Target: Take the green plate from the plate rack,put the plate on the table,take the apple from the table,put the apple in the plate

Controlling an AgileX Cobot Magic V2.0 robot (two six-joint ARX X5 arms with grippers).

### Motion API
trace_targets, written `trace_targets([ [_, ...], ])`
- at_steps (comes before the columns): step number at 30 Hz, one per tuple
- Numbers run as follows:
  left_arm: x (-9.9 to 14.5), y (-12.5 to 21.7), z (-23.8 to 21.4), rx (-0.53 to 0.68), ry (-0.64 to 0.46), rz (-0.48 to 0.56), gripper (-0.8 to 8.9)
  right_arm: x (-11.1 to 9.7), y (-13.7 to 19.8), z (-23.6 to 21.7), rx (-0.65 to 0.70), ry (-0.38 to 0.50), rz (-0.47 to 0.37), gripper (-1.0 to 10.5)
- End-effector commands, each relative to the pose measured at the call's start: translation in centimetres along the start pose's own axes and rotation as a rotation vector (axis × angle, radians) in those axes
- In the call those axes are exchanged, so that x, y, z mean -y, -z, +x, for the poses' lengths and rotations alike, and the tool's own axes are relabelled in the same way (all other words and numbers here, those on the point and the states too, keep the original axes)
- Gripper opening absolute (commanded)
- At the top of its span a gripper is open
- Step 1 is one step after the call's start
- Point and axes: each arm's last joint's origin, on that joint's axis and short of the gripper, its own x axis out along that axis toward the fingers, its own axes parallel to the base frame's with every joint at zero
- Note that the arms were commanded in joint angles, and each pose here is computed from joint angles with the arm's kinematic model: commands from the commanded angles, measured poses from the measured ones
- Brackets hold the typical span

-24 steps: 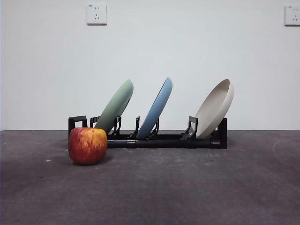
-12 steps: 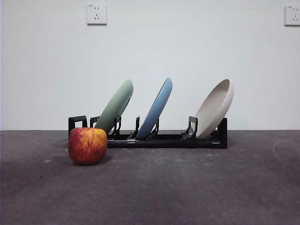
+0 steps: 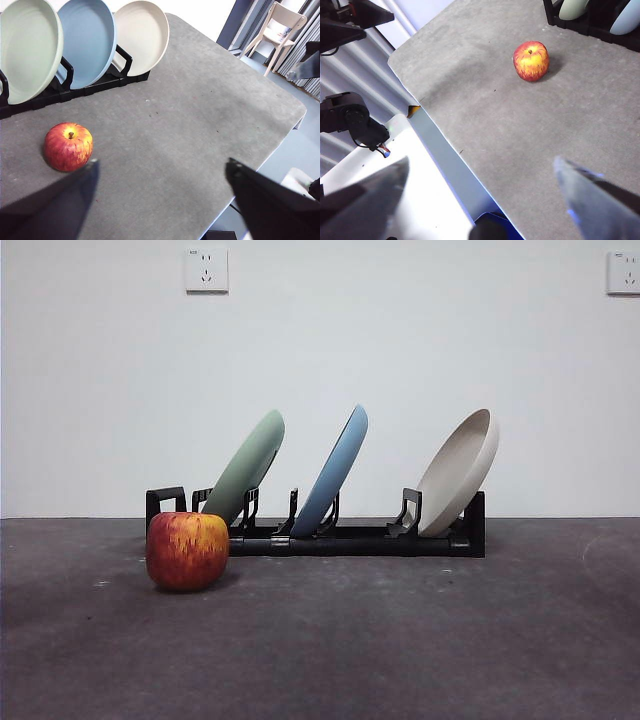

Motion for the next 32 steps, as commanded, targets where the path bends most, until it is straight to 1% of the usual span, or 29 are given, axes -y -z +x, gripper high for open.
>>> trace_targets([
  [1, -0.2, -0.2, 0.2, -0.002, -0.002, 0.011, 5.69, 0.0, -0.1, 0.0, 0.003, 0.000, 0.002, 6.6],
  [8, -1.2, -1.3, 1.5, -0.006, 0.023, 0.020, 5.67, 0.0, -0.1, 0.0, 0.003, -0.001, 0.003, 6.6],
  [10, -1.6, -2.3, 2.2, -0.001, 0.031, 0.036, 5.67, 0.0, -0.1, 0.0, 0.003, -0.001, 0.003, 6.6],
  [16, -3.0, -6.3, 5.3, -0.010, -0.025, 0.085, 5.67, 0.1, -0.1, 0.1, -0.005, -0.002, 0.018, 6.6],
  [19, -3.9, -8.6, 7.8, -0.013, -0.047, 0.108, 5.66, 0.1, 0.0, 0.1, -0.007, -0.003, 0.020, 6.6],
  [24, -6.2, -12.3, 12.8, -0.033, -0.073, 0.119, 5.66, 0.1, 0.0, 0.1, -0.009, -0.003, 0.021, 6.6],
  [27, -7.5, -13.8, 16.0, -0.058, -0.092, 0.120, 5.66, 0.1, 0.0, 0.1, -0.014, -0.004, 0.026, 6.6],
  [32, -9.5, -15.1, 21.1, -0.096, -0.122, 0.122, 5.66, 0.1, 0.0, 0.1, -0.015, -0.004, 0.028, 6.6],
])
